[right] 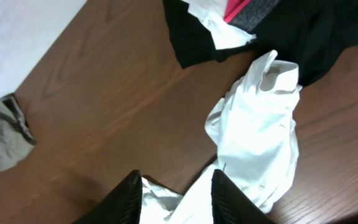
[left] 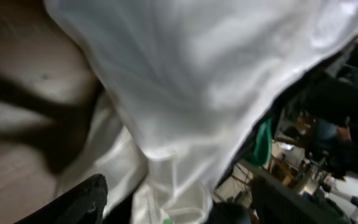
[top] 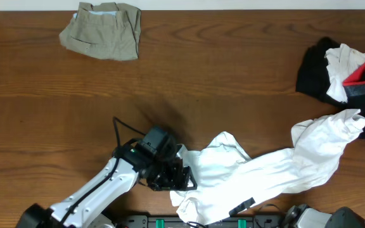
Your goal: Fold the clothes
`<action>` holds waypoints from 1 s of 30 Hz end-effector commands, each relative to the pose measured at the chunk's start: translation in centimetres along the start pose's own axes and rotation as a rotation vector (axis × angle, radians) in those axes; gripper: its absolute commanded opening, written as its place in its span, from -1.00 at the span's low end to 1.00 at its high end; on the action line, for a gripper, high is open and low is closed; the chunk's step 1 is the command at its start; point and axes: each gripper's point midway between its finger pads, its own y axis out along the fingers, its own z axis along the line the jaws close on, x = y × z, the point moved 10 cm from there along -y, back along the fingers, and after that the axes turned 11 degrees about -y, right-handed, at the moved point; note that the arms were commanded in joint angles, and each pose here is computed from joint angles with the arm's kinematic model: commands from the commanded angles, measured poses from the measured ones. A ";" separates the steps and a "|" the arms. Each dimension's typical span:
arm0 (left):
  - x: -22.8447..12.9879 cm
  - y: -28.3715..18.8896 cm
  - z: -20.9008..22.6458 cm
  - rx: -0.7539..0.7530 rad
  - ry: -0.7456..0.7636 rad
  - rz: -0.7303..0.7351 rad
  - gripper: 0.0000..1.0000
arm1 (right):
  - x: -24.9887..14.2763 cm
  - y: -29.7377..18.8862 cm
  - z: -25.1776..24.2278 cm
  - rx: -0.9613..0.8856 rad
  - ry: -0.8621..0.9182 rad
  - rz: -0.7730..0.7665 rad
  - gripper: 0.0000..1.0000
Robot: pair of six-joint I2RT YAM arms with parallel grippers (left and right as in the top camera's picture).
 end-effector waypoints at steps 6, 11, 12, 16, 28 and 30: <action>1.4 1.7 0.6 0.011 -0.033 0.019 0.52 | 0.0 0.2 0.2 -0.025 -0.028 0.006 -0.27; 1.6 1.9 0.5 -0.012 -0.027 0.029 0.51 | 0.0 0.2 0.2 -0.025 -0.029 0.007 -0.27; 1.7 1.9 0.5 -0.012 -0.027 0.029 0.48 | 0.0 0.2 0.2 -0.028 -0.029 0.007 -0.27; 1.7 1.9 0.4 -0.013 -0.024 0.027 0.02 | -0.1 0.4 0.1 -0.031 -0.028 0.015 -0.27; 1.7 1.9 0.4 -0.014 -0.024 0.026 -0.61 | -0.8 5.1 -1.5 -0.030 0.001 0.115 -0.32; 1.7 1.9 0.4 -0.014 -0.024 0.026 -0.86 | -1.0 6.2 -1.8 -0.030 0.004 0.126 -0.32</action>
